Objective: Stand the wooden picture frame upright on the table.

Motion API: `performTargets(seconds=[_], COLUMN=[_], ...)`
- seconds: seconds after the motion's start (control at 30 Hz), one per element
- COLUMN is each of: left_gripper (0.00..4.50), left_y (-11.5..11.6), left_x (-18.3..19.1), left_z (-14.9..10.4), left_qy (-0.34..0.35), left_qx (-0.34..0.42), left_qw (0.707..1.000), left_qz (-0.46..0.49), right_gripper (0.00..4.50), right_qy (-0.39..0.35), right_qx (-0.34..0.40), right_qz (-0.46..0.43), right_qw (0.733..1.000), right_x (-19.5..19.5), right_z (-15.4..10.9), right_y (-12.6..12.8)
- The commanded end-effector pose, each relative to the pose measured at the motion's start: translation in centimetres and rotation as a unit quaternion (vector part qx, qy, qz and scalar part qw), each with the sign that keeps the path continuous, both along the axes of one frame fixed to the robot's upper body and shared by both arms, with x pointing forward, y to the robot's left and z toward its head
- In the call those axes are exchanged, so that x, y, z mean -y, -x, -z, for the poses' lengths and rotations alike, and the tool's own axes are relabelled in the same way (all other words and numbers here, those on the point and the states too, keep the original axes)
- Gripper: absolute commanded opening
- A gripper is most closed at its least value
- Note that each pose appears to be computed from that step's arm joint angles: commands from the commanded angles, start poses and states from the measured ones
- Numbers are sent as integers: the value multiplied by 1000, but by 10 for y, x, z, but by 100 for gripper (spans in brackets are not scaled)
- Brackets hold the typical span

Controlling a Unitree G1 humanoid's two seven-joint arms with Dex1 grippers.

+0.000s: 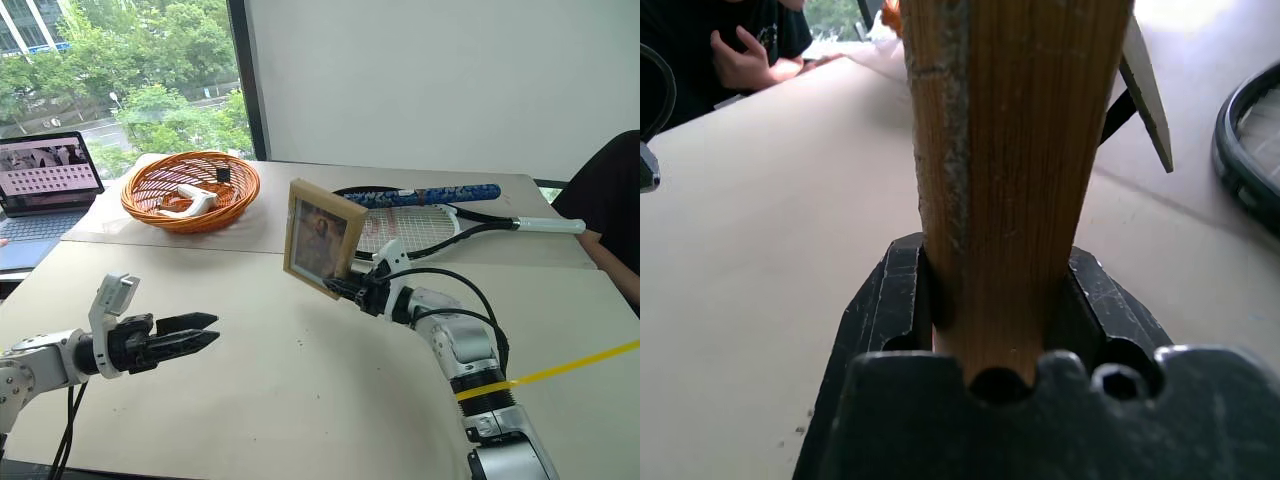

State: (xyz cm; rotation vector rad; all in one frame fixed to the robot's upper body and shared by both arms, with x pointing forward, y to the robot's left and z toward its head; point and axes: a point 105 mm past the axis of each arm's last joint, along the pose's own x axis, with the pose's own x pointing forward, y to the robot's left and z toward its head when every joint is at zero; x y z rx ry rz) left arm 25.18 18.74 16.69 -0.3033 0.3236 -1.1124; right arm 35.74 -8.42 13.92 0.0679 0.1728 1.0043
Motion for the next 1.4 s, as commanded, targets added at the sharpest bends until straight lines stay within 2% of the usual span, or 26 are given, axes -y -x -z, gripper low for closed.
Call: performTargets(seconds=[0.03, 0.3, 0.37, 0.57, 0.73, 0.77, 0.9, 0.93, 1.0, 1.1, 1.2, 1.4], left_gripper=[450, 450, 450, 450, 450, 450, 450, 450, 450, 450, 450, 450], left_y=[-2, -18, -21, -28, -34, -36, -42, -44, -45, -44, -46, -49], left_x=[4, -5, -6, -5, -6, -6, -10, -10, -10, -11, -12, -11], left_z=[-8, -6, -5, -3, -1, -1, -1, -1, 2, 9, 24, 35], left_qy=[-22, -54, -62, -62, -62, -62, -64, -67, -72, -89, -144, -169], left_qx=[56, 100, 105, 106, 101, 103, 117, 128, 142, 160, 192, 214], left_qw=[998, 992, 991, 991, 992, 991, 988, 986, 983, 978, 963, 952], left_qz=[-3, -46, -48, -48, -54, -58, -77, -83, -88, -97, -123, -139], right_gripper=[125, 125, 125, 124, 124, 224, 338, 400, 447, 447, 447, 447], right_qy=[-8, -22, -17, 8, 6, 3, -21, -27, -32, -5, 102, 108], right_qx=[-18, -143, -154, -126, -83, -74, -36, -28, -17, 21, 125, 148], right_qz=[-9, -25, -28, -38, -22, -19, 7, 19, 39, 62, 93, 171], right_qw=[1000, 989, 988, 991, 996, 997, 999, 999, 999, 998, 983, 968], right_x=[-1, 1, 1, -3, 7, 10, 31, 39, 52, 70, 91, 112], right_z=[-10, 22, 31, 31, 18, 14, -6, -9, -12, -9, 1, 1], right_y=[3, 19, 24, 28, 29, 30, 38, 41, 48, 63, 83, 95])
